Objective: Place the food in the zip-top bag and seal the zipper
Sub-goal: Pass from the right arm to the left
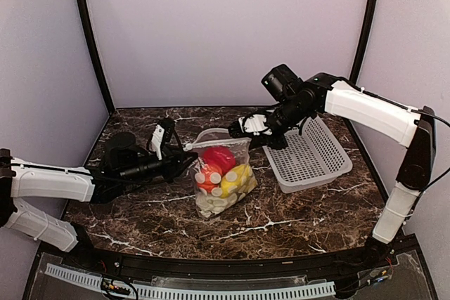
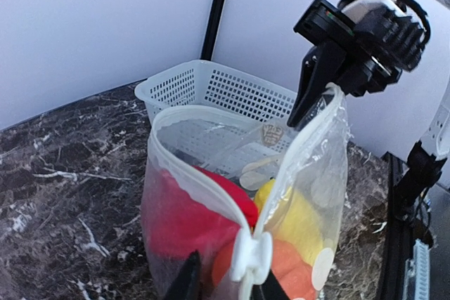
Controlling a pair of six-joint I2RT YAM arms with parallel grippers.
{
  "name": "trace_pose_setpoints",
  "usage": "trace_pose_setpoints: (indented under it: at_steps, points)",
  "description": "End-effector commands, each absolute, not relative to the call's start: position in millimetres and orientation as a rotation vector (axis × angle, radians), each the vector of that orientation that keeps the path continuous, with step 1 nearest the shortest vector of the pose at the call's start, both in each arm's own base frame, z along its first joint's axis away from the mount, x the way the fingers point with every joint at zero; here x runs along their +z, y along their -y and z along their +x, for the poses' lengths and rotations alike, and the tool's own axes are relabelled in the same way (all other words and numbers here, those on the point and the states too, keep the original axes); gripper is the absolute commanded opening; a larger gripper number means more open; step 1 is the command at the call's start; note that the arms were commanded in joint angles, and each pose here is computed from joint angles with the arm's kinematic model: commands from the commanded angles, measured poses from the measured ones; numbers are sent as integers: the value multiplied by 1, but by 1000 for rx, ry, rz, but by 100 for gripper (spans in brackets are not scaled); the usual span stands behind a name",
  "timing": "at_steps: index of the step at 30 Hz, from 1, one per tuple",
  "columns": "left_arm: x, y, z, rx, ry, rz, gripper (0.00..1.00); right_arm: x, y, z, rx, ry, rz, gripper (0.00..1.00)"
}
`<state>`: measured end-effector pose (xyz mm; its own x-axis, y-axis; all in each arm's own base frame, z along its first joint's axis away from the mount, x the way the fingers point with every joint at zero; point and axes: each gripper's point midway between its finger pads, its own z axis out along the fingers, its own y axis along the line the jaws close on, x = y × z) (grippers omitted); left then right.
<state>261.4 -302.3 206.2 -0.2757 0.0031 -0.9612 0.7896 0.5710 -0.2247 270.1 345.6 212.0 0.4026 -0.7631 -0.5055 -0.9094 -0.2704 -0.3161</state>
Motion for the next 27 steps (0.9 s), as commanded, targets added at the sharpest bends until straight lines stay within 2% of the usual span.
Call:
trace_pose_setpoints:
  at_steps: [1,7,11,16,20,27]
  points:
    - [228,302,268,-858,-1632,655,11,219,-346,265,350,-1415,-2088,3]
    - [226,300,272,-839,-1643,654,3,222,-346,267,346,-1425,-2080,6]
    - [237,303,269,-818,-1628,713,1,258,-349,253,489,-1412,-2035,39]
    - [247,315,261,-775,-1605,914,1,317,-372,231,786,-1344,-1895,61]
    - [250,320,256,-761,-1605,1008,1,328,-399,226,963,-1371,-1821,63]
    - [254,320,247,-777,-1583,1050,1,324,-429,241,1073,-1407,-1759,54]
